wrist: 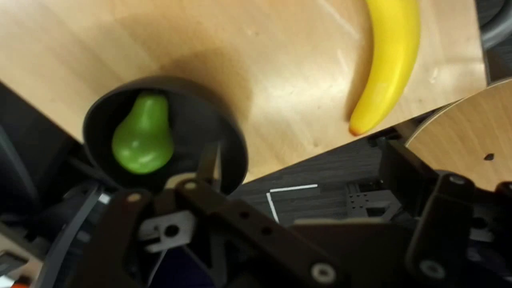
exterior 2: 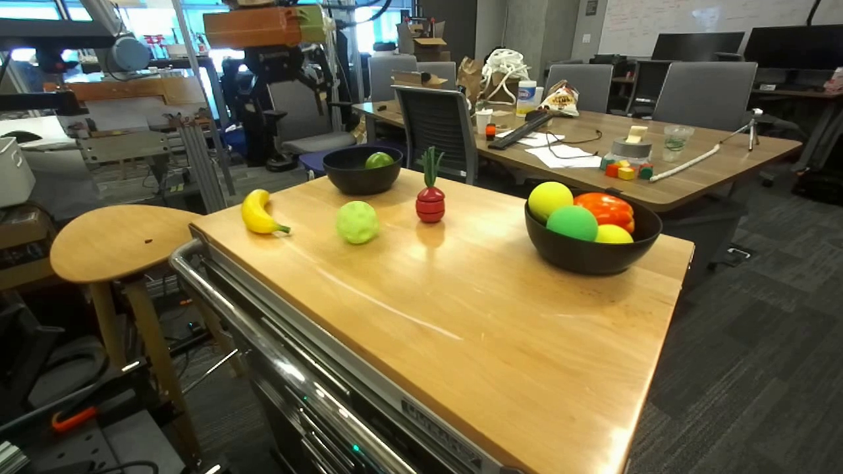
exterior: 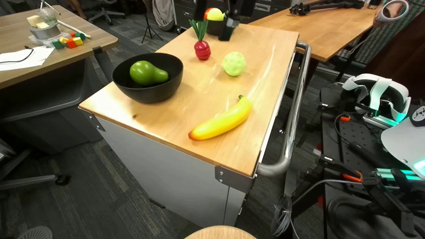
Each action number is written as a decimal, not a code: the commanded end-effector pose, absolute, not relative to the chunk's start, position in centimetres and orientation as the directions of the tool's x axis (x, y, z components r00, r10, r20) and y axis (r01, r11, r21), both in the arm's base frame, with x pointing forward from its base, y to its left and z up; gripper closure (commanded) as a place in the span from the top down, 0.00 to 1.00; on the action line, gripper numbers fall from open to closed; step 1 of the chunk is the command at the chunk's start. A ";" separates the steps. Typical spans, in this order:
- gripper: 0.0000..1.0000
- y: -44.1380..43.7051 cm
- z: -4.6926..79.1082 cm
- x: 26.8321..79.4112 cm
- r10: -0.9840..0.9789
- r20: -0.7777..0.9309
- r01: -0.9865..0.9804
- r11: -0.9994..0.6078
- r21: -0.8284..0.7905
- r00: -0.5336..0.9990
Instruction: Take the fruits and vegetables out of the bowls and put them on the table
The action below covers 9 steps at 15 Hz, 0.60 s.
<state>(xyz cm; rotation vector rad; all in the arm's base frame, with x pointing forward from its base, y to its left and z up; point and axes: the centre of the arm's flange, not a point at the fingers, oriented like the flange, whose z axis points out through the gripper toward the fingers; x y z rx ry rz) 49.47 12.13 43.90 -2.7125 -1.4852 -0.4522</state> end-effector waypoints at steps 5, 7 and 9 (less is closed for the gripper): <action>1.00 11.4 45.2 58.3 0.779 0.406 0.752 -0.602 0.269 0.478; 1.00 11.0 43.6 59.9 0.772 0.401 0.748 -0.612 0.258 0.494; 1.00 10.5 41.9 61.3 0.765 0.392 0.743 -0.623 0.245 0.512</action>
